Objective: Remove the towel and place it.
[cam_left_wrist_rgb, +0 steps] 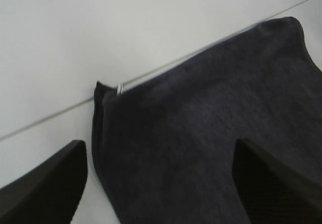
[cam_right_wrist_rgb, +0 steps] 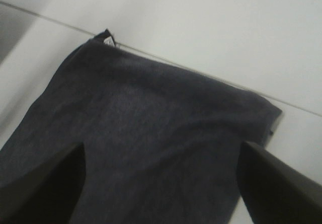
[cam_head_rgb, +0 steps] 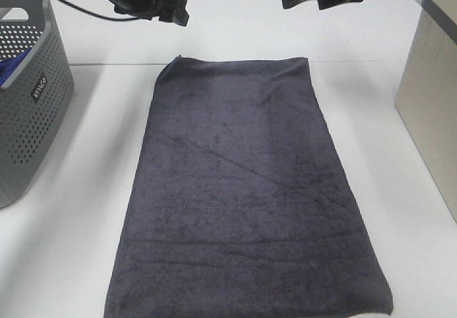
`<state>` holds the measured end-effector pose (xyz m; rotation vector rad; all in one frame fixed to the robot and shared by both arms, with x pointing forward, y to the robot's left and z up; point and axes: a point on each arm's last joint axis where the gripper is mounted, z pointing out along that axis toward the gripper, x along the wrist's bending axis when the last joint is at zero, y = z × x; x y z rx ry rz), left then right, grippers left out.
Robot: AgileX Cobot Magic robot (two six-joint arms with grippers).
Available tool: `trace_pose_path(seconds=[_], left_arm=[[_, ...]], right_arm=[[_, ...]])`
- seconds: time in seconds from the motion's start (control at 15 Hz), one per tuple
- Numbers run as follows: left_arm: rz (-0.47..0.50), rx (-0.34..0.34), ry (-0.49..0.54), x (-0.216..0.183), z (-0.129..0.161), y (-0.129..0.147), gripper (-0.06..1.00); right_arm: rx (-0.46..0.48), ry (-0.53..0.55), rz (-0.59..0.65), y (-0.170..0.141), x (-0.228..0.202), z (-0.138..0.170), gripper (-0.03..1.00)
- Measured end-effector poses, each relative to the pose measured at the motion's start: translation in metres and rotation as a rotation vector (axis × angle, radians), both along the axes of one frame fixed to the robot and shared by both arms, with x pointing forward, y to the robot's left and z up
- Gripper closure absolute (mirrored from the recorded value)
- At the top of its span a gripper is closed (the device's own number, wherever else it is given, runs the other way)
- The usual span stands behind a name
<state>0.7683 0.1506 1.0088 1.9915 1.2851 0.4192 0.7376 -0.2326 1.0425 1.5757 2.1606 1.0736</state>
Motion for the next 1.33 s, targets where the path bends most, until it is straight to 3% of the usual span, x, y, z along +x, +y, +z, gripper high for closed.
trace_pose_path(seconds=[0.2,0.33,0.4,0.53,0.73,0.87,0.93,1.13,1.33], left_arm=[[0.095,0.095,0.160,-0.036,0.054,0.018,0.17],[0.156,0.145,0.191,-0.052,0.079,0.028,0.17],[0.207,0.185,0.163,-0.064,0.104,0.037,0.17],[0.254,0.193,0.128,-0.070,0.121,0.049,0.17],[0.402,0.167,0.099,-0.075,0.145,0.107,0.17],[0.492,0.139,0.121,-0.086,0.151,0.150,0.17],[0.534,0.134,0.168,-0.110,0.153,0.177,0.17],[0.533,0.162,0.269,-0.155,0.139,0.182,0.17],[0.535,0.158,0.245,-0.224,0.135,0.176,0.17]], right_arm=[[-0.118,0.127,-0.026,-0.012,-0.047,0.059,0.16],[-0.157,0.171,-0.082,-0.019,-0.070,0.085,0.16],[-0.191,0.144,-0.168,-0.027,-0.088,0.111,0.16],[-0.209,0.104,-0.239,-0.034,-0.105,0.134,0.16],[-0.226,0.018,-0.317,-0.042,-0.133,0.169,0.16],[-0.234,0.012,-0.321,-0.044,-0.156,0.176,0.17],[-0.245,0.060,-0.315,-0.047,-0.189,0.167,0.17],[-0.241,0.059,-0.323,-0.051,-0.251,0.166,0.17],[-0.213,0.022,-0.353,-0.056,-0.329,0.157,0.17]])
